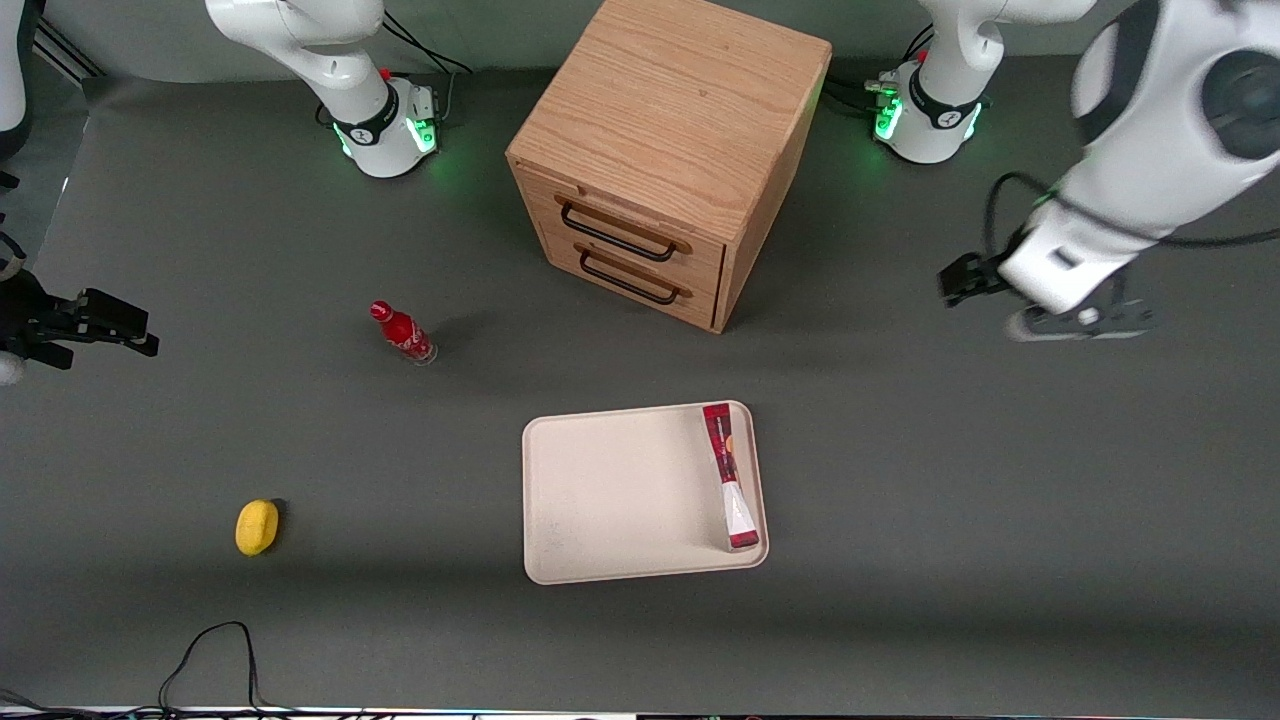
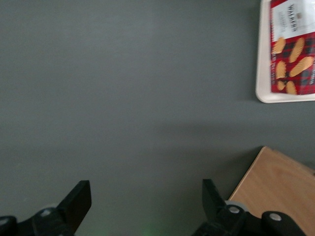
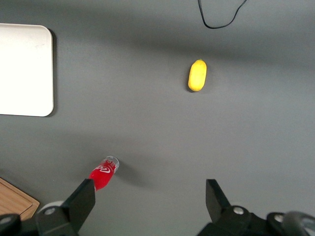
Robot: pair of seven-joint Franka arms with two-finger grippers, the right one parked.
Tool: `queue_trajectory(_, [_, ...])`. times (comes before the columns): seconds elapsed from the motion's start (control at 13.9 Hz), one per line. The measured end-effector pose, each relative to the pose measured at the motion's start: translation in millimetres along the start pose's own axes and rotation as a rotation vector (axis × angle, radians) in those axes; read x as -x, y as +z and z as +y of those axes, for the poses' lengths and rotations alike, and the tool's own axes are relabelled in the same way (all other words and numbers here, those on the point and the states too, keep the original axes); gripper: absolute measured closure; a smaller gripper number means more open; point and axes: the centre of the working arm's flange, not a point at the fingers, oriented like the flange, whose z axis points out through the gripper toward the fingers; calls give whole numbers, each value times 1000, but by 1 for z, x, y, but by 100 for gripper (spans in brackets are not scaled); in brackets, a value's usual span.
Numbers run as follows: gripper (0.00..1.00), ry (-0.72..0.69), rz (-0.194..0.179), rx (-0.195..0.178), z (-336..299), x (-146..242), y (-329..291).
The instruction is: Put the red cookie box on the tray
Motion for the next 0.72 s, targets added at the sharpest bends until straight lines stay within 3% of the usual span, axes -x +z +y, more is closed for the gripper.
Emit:
queue_trajectory(0.22, [0, -74, -7, -32, -47, 5, -21])
queue_trajectory(0.43, [0, -139, -6, -39, -78, -4, -22])
queue_trajectory(0.72, [0, -122, -2, -42, -66, -11, -23])
